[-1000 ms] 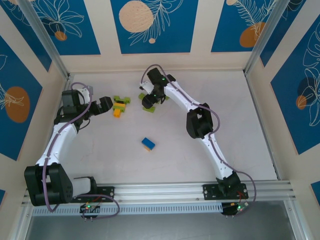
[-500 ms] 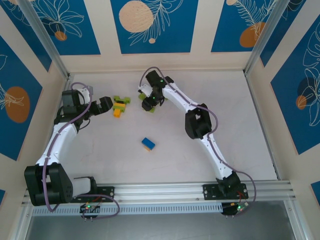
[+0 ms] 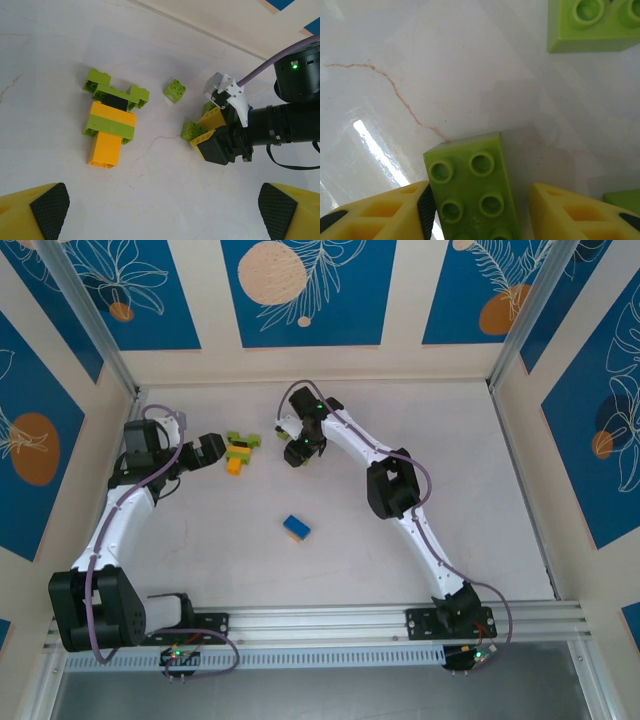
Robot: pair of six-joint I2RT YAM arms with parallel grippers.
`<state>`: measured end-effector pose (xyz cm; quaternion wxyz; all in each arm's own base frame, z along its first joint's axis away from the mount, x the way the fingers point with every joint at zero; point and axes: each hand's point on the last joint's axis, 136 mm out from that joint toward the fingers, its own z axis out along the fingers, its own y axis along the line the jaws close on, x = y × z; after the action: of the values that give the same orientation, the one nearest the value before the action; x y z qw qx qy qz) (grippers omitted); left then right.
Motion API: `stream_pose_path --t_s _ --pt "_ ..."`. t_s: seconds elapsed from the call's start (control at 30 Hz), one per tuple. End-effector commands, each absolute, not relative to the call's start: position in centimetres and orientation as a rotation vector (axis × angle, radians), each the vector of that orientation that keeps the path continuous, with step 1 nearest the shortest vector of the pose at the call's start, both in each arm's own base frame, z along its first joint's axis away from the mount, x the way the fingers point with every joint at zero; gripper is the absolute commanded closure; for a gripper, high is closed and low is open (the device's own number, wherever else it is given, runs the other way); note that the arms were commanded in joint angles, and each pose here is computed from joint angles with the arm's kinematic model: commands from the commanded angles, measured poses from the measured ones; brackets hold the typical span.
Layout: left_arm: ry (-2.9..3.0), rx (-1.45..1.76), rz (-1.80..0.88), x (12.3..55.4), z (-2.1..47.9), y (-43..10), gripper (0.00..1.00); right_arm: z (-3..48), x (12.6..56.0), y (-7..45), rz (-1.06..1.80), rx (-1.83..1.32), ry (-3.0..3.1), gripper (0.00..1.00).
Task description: Assemble a carrot with lego
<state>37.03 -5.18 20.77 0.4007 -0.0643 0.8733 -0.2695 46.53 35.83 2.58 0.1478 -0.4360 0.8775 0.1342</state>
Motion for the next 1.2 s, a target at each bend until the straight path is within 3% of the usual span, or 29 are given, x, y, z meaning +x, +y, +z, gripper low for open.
stream_pose_path --t_s 0.0,0.4,0.73,1.0,1.17 --pt "2.186 -0.126 -0.703 37.4 21.9 -5.6 0.00 1.8 45.5 36.1 0.420 -1.291 2.548 0.48" --pt "2.186 -0.124 -0.705 37.5 21.8 -5.7 0.00 2.8 45.4 35.7 0.515 -1.247 2.563 0.49" --pt "2.188 -0.124 -0.707 37.5 21.8 -5.7 0.01 3.0 45.2 35.6 0.521 -1.241 2.570 0.63" --pt "2.186 -0.123 -0.708 37.5 21.9 -5.7 0.00 7.7 43.8 35.8 0.545 -1.165 2.559 0.67" --pt "2.185 -0.123 -0.711 37.4 21.9 -5.7 0.00 10.9 40.6 35.0 0.448 -1.122 2.577 0.69"
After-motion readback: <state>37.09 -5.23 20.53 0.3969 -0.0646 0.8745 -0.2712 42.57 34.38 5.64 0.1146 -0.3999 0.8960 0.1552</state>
